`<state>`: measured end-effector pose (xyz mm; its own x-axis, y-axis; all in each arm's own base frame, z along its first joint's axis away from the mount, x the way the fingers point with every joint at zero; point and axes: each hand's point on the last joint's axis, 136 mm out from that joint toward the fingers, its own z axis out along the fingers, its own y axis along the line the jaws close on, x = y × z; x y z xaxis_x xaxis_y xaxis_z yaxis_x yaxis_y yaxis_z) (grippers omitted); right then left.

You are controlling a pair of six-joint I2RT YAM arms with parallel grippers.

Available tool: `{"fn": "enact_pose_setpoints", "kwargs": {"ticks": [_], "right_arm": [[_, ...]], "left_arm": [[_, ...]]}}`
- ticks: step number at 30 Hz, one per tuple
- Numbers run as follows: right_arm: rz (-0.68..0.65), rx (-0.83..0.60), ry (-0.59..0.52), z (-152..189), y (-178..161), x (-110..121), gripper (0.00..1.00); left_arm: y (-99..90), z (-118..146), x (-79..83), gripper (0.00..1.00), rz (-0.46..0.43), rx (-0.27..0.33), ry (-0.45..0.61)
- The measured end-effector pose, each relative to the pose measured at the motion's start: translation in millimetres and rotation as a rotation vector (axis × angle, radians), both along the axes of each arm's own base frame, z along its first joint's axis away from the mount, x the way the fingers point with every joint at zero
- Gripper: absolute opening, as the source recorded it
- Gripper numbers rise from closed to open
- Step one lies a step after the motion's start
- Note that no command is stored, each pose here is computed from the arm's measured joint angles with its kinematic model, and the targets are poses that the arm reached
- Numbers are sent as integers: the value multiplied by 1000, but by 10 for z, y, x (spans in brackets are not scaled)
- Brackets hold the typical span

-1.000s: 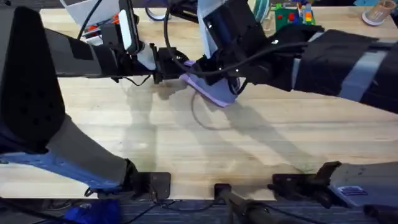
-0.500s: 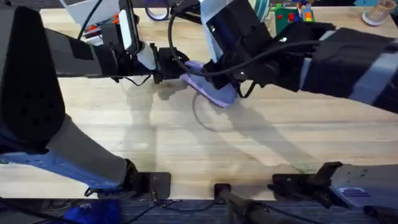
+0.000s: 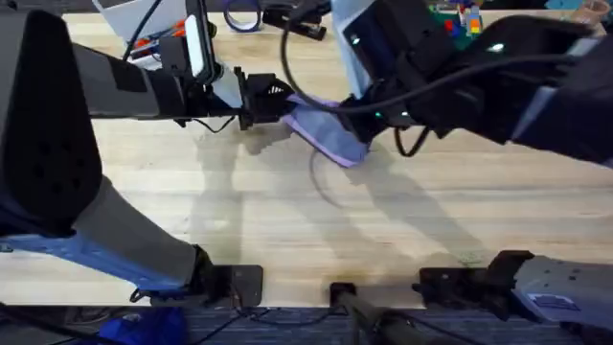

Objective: Unzip the bag, pick up the pens from the table one at a time and place them inside, then zip the bag closed.

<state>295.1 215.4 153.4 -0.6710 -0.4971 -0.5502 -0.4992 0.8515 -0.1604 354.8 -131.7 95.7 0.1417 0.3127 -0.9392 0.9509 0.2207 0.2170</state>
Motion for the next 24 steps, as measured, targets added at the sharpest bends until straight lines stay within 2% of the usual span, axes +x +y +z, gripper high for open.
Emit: {"fn": "enact_pose_setpoints", "kwargs": {"ticks": [8, 19, 24], "right_arm": [[-55, -82, 51, -18, -349, -108, 32], [-59, -100, 74, -39, -399, -164, 31], [-67, -52, 26, 171, -430, -199, 31]], "left_arm": [[20, -23, 18, 43, 12, 14, 1], [20, -23, 19, 43, 13, 14, 1], [20, -23, 19, 43, 13, 14, 1]]}}
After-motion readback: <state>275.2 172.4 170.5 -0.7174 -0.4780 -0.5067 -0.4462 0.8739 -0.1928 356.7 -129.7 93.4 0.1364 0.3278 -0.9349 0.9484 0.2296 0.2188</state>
